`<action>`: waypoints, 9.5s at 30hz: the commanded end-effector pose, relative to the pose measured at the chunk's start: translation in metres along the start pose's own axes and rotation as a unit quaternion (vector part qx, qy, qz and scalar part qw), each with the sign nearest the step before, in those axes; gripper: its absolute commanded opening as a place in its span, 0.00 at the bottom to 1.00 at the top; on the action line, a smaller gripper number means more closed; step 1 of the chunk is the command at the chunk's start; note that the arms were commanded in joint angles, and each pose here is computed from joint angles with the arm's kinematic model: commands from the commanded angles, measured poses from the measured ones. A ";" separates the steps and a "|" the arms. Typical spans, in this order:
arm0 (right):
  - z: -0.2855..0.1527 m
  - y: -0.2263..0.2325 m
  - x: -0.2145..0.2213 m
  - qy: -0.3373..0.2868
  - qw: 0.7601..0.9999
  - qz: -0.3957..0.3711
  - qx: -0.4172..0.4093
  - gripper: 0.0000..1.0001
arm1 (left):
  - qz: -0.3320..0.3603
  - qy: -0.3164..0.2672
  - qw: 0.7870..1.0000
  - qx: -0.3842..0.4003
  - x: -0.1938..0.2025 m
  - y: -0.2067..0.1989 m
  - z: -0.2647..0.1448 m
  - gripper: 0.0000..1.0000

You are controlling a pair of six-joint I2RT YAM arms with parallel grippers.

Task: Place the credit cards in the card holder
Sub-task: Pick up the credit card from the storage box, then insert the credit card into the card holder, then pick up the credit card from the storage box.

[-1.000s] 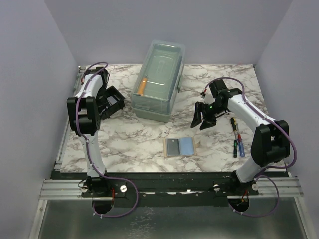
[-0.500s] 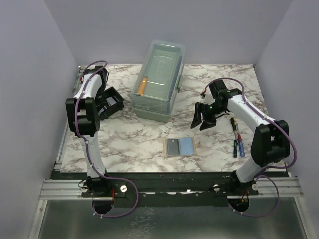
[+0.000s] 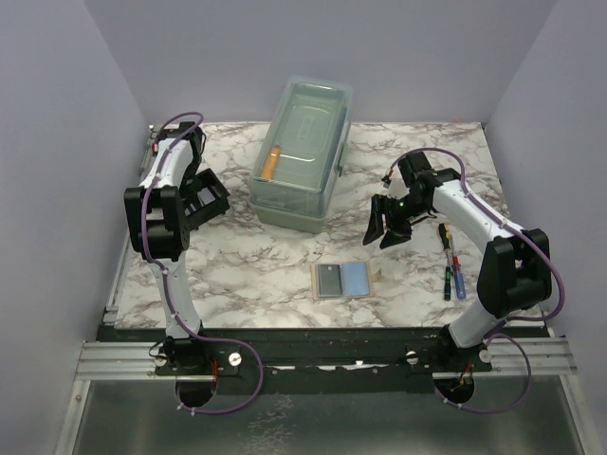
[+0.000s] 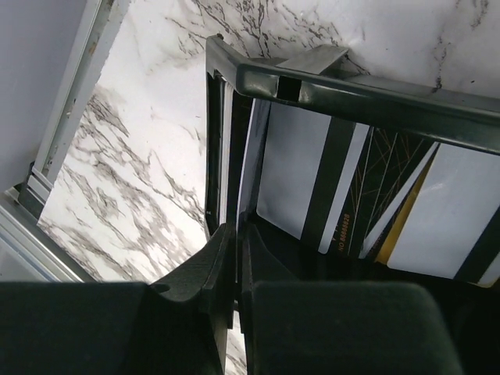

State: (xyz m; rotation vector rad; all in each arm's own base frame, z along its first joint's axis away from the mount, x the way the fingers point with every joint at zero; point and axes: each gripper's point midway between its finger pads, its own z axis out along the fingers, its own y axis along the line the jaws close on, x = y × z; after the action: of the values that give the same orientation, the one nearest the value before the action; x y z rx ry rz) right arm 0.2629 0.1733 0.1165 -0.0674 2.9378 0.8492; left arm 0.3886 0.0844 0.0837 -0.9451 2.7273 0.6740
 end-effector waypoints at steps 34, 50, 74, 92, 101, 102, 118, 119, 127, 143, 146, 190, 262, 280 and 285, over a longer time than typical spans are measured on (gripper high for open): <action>0.003 0.138 0.038 -0.113 0.930 -0.064 -0.345 0.78 | 0.020 -0.090 0.554 0.827 0.217 -0.038 -0.299 0.00; 0.001 0.193 0.036 -0.160 0.869 -0.002 -0.469 0.52 | -0.008 -0.069 0.530 0.845 0.270 -0.057 -0.276 0.00; 0.068 -0.004 0.113 -0.052 0.997 0.009 -0.054 0.00 | 0.123 0.058 0.717 0.683 0.311 -0.117 -0.205 0.38; 0.063 0.004 0.118 -0.041 0.996 0.032 -0.075 0.00 | 0.227 0.098 0.727 0.640 0.375 -0.181 -0.169 0.28; 0.061 0.015 0.111 -0.044 0.994 0.013 -0.097 0.00 | 0.222 0.098 0.767 0.595 0.376 -0.179 -0.133 0.28; 0.062 0.015 0.110 -0.043 0.994 0.013 -0.096 0.00 | 0.221 0.098 0.768 0.593 0.376 -0.179 -0.132 0.28; 0.061 0.024 0.100 -0.043 0.993 0.005 -0.106 0.00 | 0.218 0.097 0.785 0.572 0.370 -0.171 -0.117 0.27; 0.063 0.024 0.101 -0.040 0.993 0.005 -0.108 0.00 | 0.219 0.097 0.785 0.572 0.370 -0.171 -0.117 0.27; 0.073 0.018 0.101 -0.029 0.994 0.004 -0.104 0.00 | 0.220 0.098 0.786 0.569 0.372 -0.168 -0.114 0.27; 0.092 -0.001 0.084 -0.021 0.998 0.004 -0.051 0.00 | 0.221 0.096 0.784 0.572 0.370 -0.165 -0.115 0.27; 0.095 -0.003 0.077 -0.023 0.999 -0.003 -0.043 0.00 | 0.221 0.097 0.784 0.572 0.371 -0.166 -0.115 0.27; 0.115 0.016 0.076 -0.042 0.994 0.050 -0.092 0.16 | 0.161 0.051 0.810 0.562 0.355 -0.162 -0.112 0.12; -0.068 0.017 -0.045 -0.169 0.983 -0.060 0.034 0.74 | -0.030 -0.108 0.987 0.115 -0.029 0.061 -0.019 0.86; -0.059 0.019 -0.057 -0.154 0.986 -0.063 0.024 0.73 | -0.008 -0.058 0.992 0.110 -0.035 0.031 0.020 0.77; -0.059 0.021 -0.058 -0.152 0.986 -0.065 0.019 0.73 | -0.013 -0.037 0.993 0.110 -0.028 0.026 0.027 0.76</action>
State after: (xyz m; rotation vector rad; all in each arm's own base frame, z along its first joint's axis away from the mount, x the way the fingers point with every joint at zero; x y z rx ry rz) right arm 0.3135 0.1567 0.1760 -0.0795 2.6409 0.6754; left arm 0.3959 0.1349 0.0852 -0.8593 2.6117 0.4186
